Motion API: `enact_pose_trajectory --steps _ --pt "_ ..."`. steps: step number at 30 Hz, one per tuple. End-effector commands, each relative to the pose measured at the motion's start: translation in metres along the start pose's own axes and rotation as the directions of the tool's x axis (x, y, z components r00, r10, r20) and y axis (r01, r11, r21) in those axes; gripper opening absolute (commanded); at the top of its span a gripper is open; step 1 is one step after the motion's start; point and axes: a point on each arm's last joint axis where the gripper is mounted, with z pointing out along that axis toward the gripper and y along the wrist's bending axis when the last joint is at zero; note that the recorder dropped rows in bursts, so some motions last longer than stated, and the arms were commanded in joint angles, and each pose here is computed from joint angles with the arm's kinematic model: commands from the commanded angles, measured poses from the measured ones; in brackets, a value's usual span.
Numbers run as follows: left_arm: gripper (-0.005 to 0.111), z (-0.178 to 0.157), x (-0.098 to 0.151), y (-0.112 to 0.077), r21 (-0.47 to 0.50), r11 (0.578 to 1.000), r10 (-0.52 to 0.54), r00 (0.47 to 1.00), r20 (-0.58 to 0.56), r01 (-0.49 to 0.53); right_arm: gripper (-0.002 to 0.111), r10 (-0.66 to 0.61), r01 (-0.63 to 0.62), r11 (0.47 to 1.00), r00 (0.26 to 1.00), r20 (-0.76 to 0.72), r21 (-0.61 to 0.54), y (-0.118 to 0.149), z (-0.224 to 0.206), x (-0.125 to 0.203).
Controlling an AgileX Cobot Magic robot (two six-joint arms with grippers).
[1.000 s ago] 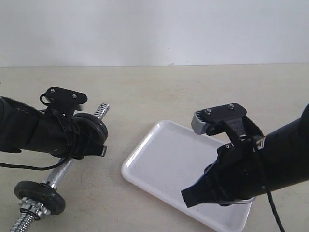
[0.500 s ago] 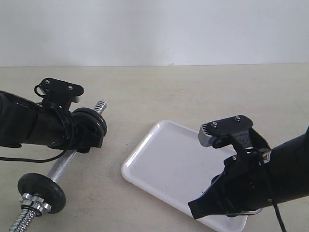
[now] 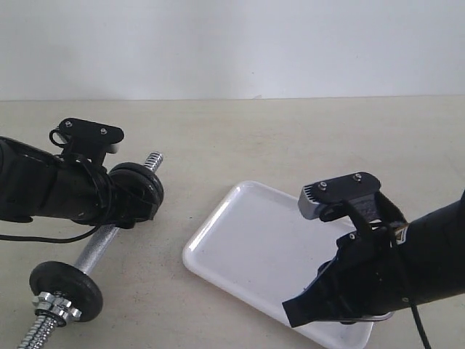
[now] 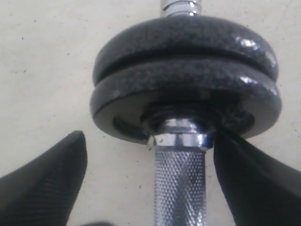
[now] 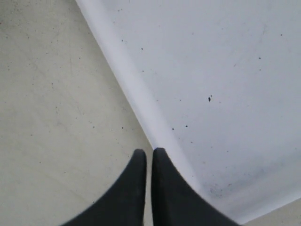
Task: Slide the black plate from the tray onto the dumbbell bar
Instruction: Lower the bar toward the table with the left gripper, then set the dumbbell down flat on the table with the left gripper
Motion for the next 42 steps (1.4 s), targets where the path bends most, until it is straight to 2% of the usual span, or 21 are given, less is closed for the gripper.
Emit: enact_pose_trajectory --steps 1,4,19,37,42 --pt "0.068 -0.002 -0.002 0.001 -0.006 1.0 -0.022 1.0 0.01 0.022 0.0 -0.01 0.01 1.0 1.0 0.013 0.005 0.0 0.0 0.0" --pt "0.068 -0.002 -0.002 0.0 0.005 1.0 -0.023 1.0 0.008 0.023 0.0 -0.01 0.01 1.0 1.0 0.013 0.005 0.0 0.0 0.0" --pt "0.068 -0.011 -0.005 -0.015 0.181 0.979 -0.099 0.995 -0.004 0.098 0.0 -0.01 0.01 1.0 1.0 0.009 0.003 0.0 0.0 0.0" --pt "0.063 -0.018 -0.011 -0.014 0.181 0.983 -0.037 0.999 0.039 0.029 0.0 -0.013 0.013 1.0 1.0 0.005 0.002 0.0 0.0 0.0" --pt "0.063 -0.01 -0.002 -0.006 0.089 0.996 -0.027 1.0 0.011 0.026 0.0 -0.013 0.013 1.0 1.0 -0.008 -0.002 0.0 0.0 0.002"
